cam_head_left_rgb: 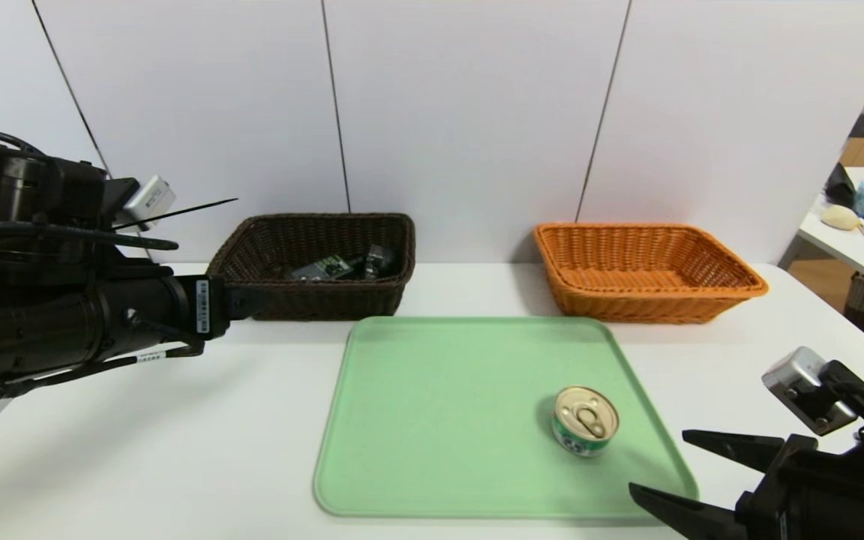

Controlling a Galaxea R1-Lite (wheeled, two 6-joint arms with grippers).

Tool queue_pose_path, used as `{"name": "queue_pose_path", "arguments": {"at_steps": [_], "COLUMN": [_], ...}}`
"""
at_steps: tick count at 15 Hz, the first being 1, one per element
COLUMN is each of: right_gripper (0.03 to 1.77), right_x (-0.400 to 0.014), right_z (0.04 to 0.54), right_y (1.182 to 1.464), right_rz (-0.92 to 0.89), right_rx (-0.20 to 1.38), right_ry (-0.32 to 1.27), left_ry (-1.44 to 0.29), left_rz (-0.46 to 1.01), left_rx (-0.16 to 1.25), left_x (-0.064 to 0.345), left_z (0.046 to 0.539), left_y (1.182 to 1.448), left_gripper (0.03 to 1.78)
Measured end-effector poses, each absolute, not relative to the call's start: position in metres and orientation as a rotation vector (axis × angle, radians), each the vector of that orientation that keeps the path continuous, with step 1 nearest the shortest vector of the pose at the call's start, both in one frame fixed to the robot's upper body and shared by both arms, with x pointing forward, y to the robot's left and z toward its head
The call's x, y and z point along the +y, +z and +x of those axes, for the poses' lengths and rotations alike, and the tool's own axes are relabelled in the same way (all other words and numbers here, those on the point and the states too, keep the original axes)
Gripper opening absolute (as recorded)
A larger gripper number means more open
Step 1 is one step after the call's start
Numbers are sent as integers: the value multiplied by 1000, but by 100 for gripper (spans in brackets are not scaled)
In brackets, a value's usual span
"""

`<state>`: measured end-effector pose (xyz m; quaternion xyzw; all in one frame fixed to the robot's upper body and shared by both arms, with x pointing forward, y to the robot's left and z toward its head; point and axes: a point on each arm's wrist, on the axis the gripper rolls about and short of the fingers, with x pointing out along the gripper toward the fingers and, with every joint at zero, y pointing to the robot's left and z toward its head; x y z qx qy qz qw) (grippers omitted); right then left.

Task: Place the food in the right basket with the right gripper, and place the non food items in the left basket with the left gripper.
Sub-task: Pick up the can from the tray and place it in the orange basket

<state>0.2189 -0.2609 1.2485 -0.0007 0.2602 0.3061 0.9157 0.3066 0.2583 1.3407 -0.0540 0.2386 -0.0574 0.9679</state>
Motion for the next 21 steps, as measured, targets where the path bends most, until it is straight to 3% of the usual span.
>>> {"name": "queue_pose_path", "arguments": {"at_steps": [21], "right_gripper": [170], "right_x": [-232], "right_z": [271], "right_y": [1205], "right_rz": [-28], "right_rx": [524], "right_ry": [629], "left_ry": [-129], "left_rz": [-104], "left_rx": [496], "left_x": [257], "left_z": [308], "left_y": [1337], "left_gripper": [169]}}
